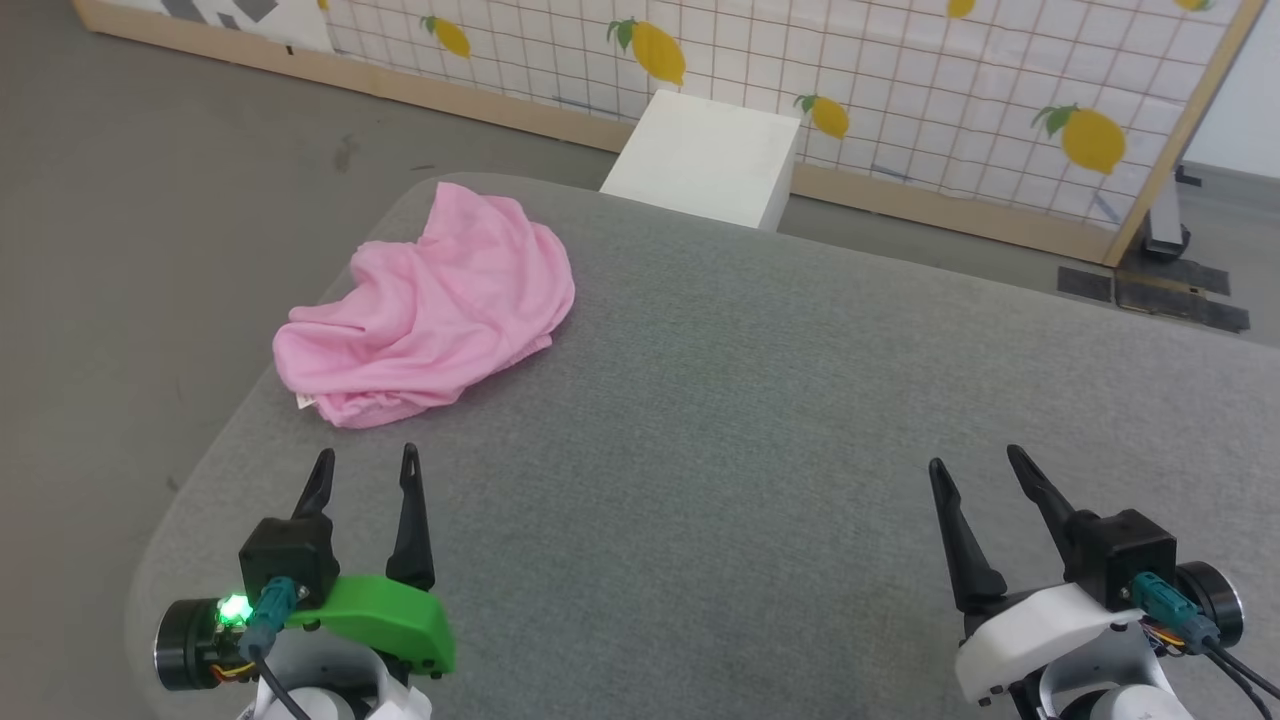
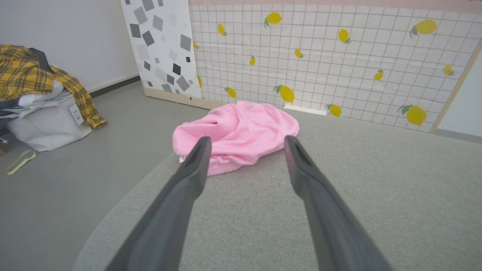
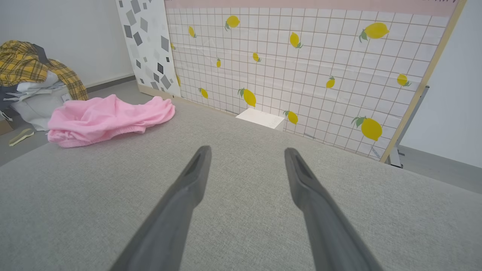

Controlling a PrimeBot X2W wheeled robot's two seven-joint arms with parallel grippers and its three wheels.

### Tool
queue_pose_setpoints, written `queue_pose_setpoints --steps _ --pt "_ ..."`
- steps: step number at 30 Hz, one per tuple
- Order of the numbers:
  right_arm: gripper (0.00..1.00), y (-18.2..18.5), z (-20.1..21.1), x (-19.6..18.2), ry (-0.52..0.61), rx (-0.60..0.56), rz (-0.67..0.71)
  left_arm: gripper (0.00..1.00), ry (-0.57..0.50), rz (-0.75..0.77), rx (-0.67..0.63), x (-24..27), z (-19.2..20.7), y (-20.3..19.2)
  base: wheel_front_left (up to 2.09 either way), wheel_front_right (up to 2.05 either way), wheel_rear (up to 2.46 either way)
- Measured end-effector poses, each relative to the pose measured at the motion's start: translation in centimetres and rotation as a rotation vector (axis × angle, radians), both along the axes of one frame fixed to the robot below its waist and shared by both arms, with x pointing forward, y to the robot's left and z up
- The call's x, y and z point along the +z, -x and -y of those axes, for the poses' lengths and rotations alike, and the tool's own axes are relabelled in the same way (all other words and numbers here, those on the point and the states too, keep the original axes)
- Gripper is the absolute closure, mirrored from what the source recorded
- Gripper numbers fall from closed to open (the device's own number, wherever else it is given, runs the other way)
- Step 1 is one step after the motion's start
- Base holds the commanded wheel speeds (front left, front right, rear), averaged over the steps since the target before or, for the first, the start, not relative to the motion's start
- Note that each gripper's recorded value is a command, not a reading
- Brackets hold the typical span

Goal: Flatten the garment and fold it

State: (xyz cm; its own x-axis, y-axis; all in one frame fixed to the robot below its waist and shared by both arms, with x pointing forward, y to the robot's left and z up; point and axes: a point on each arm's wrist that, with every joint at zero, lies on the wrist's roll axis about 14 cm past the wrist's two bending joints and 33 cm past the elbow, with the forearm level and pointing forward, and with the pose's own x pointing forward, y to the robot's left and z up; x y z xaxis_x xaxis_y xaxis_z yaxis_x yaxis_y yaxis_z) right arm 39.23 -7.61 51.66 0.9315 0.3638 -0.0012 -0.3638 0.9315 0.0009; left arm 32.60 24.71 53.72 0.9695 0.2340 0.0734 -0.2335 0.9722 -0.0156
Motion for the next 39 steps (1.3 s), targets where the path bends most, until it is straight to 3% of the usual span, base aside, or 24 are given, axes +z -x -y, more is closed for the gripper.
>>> queue_pose_setpoints --steps 39 --pt "0.00 -1.3 -7.5 -0.1 -0.049 0.203 0.015 0.00 0.023 0.035 0.215 -0.4 -5.0 4.7 0.00 0.00 0.00"
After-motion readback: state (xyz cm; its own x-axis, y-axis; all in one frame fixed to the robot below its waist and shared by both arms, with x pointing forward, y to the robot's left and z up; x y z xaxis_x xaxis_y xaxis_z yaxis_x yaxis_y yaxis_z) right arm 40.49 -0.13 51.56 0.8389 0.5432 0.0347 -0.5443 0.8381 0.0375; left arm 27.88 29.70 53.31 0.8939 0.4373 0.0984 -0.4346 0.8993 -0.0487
